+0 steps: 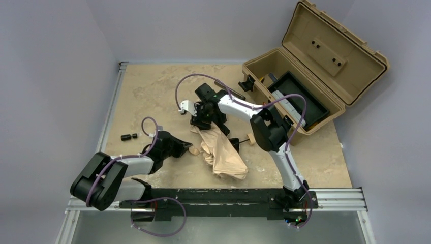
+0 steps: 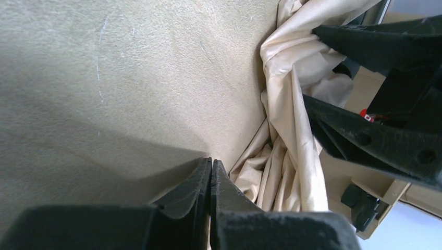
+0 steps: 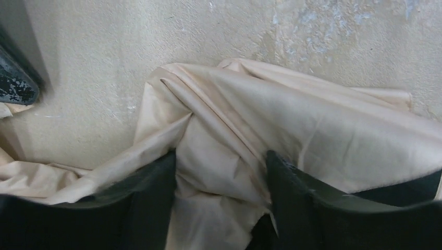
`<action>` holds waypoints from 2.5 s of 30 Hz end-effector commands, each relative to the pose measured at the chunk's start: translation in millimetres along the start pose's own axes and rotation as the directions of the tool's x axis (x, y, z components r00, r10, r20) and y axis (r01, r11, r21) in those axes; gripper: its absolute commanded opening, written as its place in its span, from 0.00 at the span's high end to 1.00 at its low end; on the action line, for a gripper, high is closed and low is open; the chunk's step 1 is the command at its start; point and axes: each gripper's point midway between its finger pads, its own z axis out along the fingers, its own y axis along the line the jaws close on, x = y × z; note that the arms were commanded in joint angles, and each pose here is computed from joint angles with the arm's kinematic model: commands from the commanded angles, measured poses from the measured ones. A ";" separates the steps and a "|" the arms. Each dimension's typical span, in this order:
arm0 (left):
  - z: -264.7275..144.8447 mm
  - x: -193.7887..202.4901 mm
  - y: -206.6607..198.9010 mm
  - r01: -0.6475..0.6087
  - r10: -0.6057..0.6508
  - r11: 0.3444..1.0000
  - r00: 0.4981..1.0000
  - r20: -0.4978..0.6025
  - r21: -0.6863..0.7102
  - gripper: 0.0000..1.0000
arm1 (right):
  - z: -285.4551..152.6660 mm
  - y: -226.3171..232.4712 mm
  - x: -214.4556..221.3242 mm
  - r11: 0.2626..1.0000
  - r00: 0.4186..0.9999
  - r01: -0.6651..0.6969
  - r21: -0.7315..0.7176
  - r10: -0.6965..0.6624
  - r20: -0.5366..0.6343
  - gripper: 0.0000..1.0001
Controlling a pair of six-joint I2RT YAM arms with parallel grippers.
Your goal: Put away the umbrella
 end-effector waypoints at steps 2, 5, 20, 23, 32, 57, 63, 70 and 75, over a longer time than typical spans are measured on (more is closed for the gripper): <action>-6.7 -6.8 0.4 -0.037 0.037 0.999 0.999 0.035 0.009 1.00 | 17.1 6.7 20.2 1.000 0.998 0.007 -0.023 -0.008 -0.062 0.69; -7.2 -7.5 1.9 -0.043 0.043 0.999 0.998 0.040 0.003 1.00 | 9.3 19.9 9.0 0.997 0.999 0.039 -0.074 -0.038 0.011 0.94; 2.7 -10.8 -8.0 -0.045 0.045 0.999 0.998 0.041 0.001 1.00 | -128.6 77.3 -61.8 0.949 0.822 0.316 -0.004 -0.272 0.500 1.00; 5.8 -11.8 -13.4 -0.057 0.057 0.998 0.998 0.034 0.003 1.00 | -143.1 90.5 -63.7 0.945 0.800 0.327 -0.003 -0.275 0.533 1.00; 22.2 -16.0 -55.1 -0.126 0.127 0.990 0.992 -0.010 0.059 1.00 | -156.4 138.6 -29.3 0.926 0.813 0.368 -0.085 -0.276 0.513 1.00; 33.9 -20.5 -137.5 -0.261 0.282 0.948 0.954 -0.104 0.180 1.00 | -157.6 199.4 -5.7 0.877 0.827 0.446 -0.180 -0.327 0.457 1.00; 29.9 -30.3 -175.5 -0.295 0.325 0.927 0.940 -0.101 0.232 1.00 | -138.0 196.3 12.8 0.877 0.887 0.402 -0.264 -0.301 0.351 1.00; 26.3 -26.8 -206.0 -0.331 0.384 0.891 0.915 -0.124 0.312 1.00 | -110.7 194.4 20.0 0.887 0.932 0.329 -0.325 -0.249 0.264 1.00; 19.7 -22.9 -206.9 -0.338 0.400 0.878 0.907 -0.132 0.339 1.00 | -91.7 176.3 20.1 0.903 0.957 0.255 -0.345 -0.185 0.221 1.00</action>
